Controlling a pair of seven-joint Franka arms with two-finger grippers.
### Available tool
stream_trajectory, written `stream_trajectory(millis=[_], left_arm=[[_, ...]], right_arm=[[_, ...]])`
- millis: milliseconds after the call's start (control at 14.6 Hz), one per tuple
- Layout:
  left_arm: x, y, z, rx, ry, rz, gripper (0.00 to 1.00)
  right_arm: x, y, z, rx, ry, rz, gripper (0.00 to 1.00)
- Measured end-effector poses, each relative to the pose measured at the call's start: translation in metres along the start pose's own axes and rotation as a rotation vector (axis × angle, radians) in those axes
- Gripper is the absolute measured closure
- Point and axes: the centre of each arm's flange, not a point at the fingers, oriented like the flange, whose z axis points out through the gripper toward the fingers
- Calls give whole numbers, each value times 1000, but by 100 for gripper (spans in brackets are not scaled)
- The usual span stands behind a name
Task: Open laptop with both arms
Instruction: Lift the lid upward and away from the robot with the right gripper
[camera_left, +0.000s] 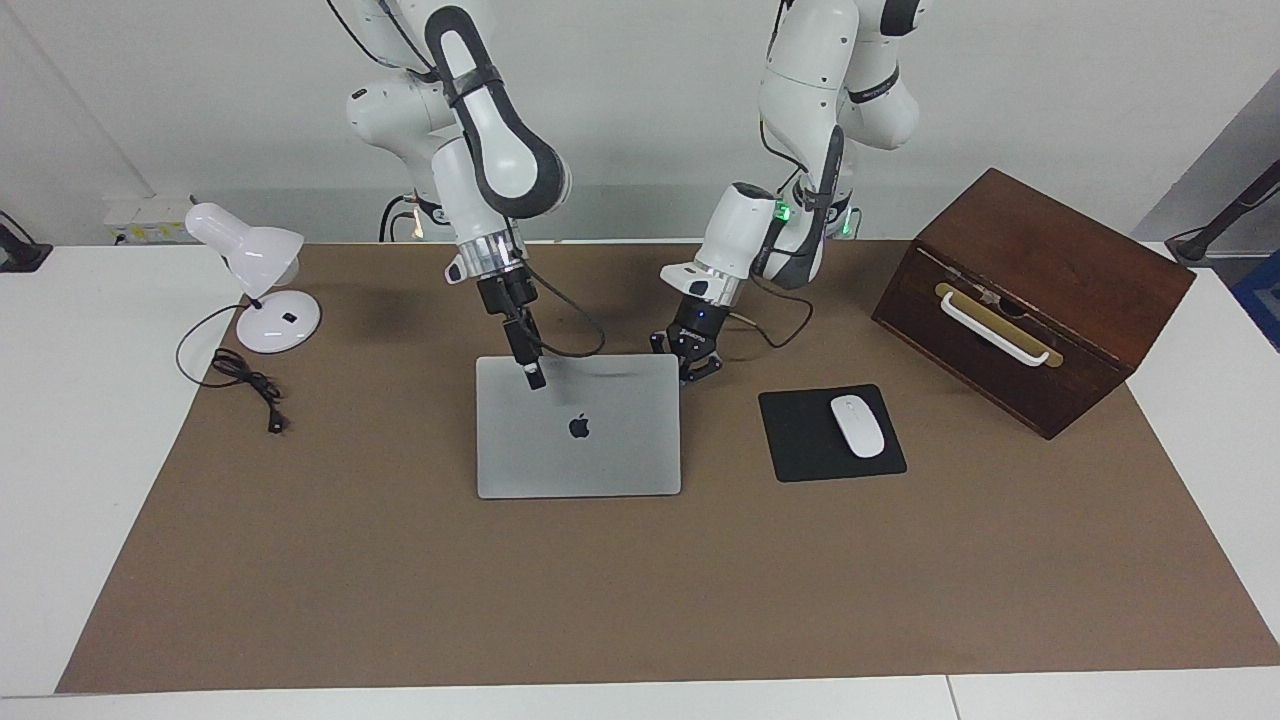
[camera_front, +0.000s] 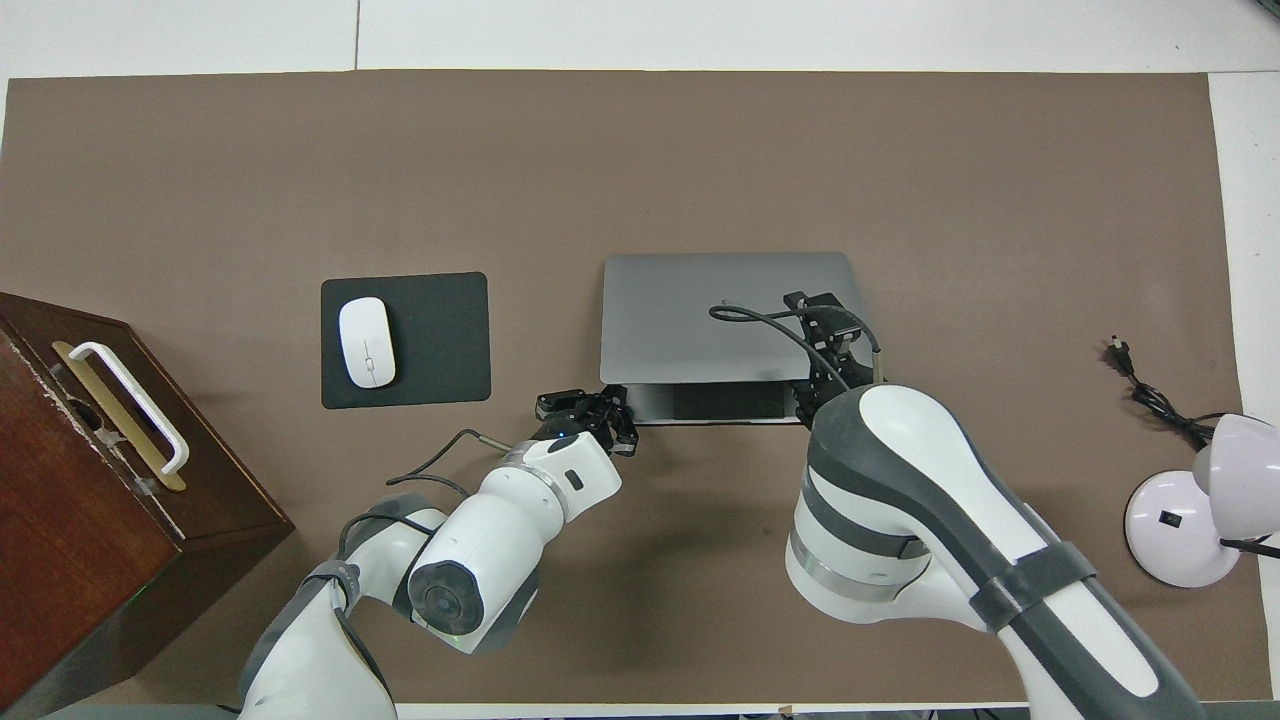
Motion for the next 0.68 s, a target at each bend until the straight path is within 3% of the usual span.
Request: stream_trajectory(millis=[342,685], left_arm=[[0,0,0,0,0,0,99],[0,0,0,0,0,1,99]], right_arm=[[18,-42,-4,92,-15,18,0],[32,-60,-5,134,-32,29,0]])
